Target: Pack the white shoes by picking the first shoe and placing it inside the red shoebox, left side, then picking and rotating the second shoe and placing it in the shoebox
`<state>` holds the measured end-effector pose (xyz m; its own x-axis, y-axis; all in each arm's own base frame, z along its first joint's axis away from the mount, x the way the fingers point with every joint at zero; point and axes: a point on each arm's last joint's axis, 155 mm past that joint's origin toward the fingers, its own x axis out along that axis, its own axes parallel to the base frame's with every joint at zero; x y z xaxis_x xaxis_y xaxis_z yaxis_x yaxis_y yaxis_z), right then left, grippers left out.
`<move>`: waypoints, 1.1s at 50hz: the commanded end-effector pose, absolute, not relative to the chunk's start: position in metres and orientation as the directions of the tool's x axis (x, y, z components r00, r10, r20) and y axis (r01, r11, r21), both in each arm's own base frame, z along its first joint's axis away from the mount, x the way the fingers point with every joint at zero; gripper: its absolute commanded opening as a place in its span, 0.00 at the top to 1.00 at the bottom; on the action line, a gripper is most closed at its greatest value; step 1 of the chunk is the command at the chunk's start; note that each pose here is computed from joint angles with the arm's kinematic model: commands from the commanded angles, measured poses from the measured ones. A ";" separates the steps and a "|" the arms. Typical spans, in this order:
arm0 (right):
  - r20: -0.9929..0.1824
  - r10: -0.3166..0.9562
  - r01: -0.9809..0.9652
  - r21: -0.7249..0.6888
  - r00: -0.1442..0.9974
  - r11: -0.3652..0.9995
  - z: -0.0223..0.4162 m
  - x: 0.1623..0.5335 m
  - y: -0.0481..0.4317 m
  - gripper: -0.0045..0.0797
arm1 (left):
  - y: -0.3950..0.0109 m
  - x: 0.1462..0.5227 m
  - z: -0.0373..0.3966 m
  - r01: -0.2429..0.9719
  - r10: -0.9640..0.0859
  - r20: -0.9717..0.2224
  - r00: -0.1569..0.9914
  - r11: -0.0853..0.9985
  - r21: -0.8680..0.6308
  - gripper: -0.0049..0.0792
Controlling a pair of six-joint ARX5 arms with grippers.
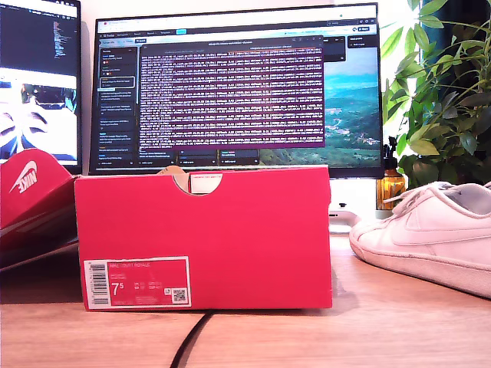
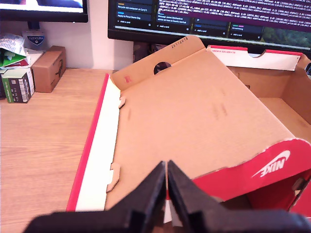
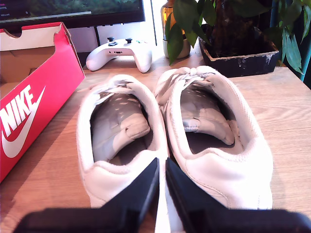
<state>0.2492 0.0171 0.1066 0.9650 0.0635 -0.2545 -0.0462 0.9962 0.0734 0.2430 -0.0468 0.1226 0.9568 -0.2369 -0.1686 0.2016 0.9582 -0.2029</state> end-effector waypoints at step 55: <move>0.239 0.344 -0.418 0.461 0.908 0.783 0.269 0.237 0.069 0.96 | -0.122 0.199 0.234 0.635 -0.635 0.005 0.773 0.773 0.000 0.96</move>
<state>0.2358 0.0654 0.2643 0.9089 0.3279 0.2575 -0.4140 0.7830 0.4643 0.1990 -0.1184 0.2396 0.7822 -0.6208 0.0526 0.6230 0.7795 -0.0648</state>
